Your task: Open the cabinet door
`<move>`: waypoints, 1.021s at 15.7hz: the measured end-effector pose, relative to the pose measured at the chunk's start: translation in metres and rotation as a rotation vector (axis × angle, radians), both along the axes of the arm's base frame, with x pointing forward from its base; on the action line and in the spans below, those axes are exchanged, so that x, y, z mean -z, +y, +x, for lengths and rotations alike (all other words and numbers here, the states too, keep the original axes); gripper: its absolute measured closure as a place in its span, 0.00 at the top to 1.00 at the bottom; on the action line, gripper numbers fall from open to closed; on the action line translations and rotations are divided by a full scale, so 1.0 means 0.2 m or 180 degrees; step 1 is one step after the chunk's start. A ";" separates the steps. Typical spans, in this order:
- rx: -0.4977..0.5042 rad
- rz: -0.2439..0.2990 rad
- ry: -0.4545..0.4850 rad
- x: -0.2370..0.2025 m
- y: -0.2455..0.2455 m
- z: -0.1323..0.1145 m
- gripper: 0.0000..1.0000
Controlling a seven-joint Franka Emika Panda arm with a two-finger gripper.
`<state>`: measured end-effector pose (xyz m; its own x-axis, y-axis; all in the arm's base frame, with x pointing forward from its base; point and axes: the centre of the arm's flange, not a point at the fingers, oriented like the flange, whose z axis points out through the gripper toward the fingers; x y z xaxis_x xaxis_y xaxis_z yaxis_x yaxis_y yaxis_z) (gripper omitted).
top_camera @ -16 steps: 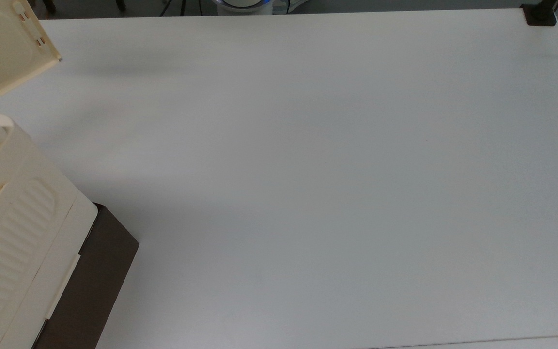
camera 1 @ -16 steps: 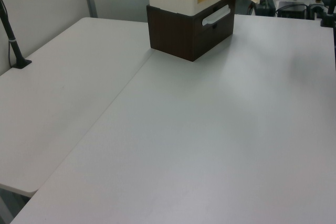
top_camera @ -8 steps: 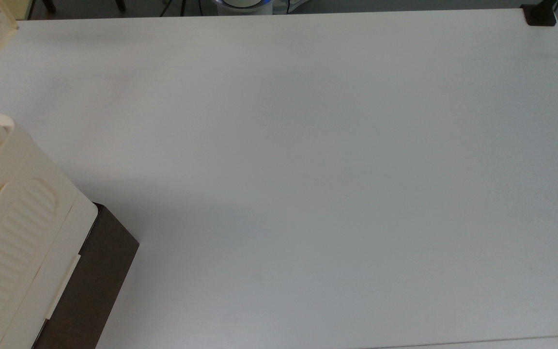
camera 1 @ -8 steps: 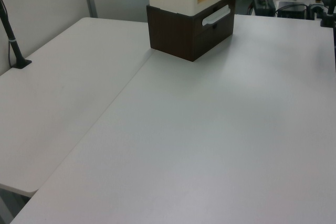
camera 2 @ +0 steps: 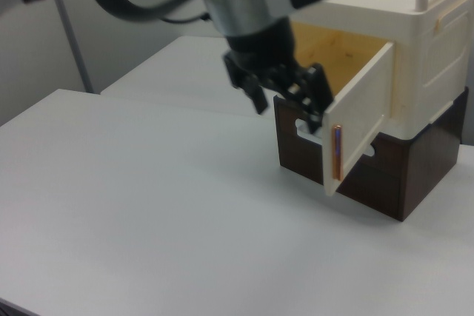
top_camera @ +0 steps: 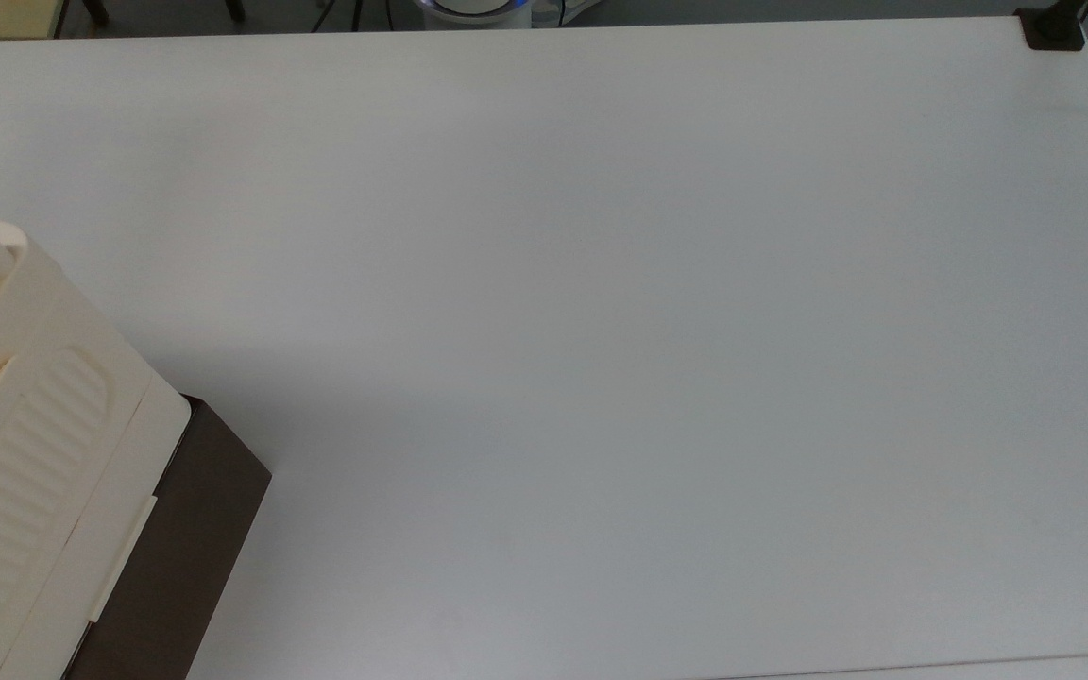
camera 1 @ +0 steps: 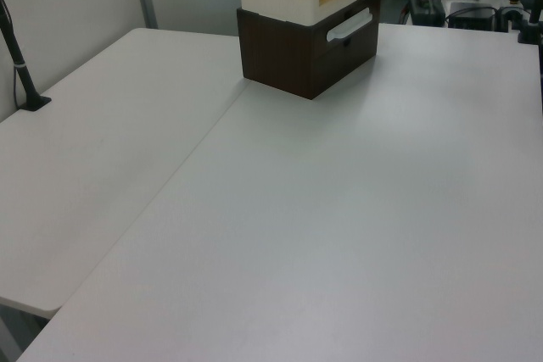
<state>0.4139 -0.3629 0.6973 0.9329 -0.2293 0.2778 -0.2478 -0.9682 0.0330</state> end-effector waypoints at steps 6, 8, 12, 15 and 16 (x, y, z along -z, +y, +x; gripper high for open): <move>-0.0172 0.0245 0.0035 -0.17 0.49 0.10 1.00; -0.0164 0.0324 0.0046 -0.17 0.74 0.23 1.00; -0.0248 0.0482 0.0246 -0.06 1.21 0.43 1.00; -0.0347 0.0542 0.0493 0.12 1.55 0.60 1.00; -0.0408 0.0543 0.0570 0.18 1.64 0.64 1.00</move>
<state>0.5417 -0.0345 0.6623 0.9881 -0.1356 0.0733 -0.1279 -0.9866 -0.1011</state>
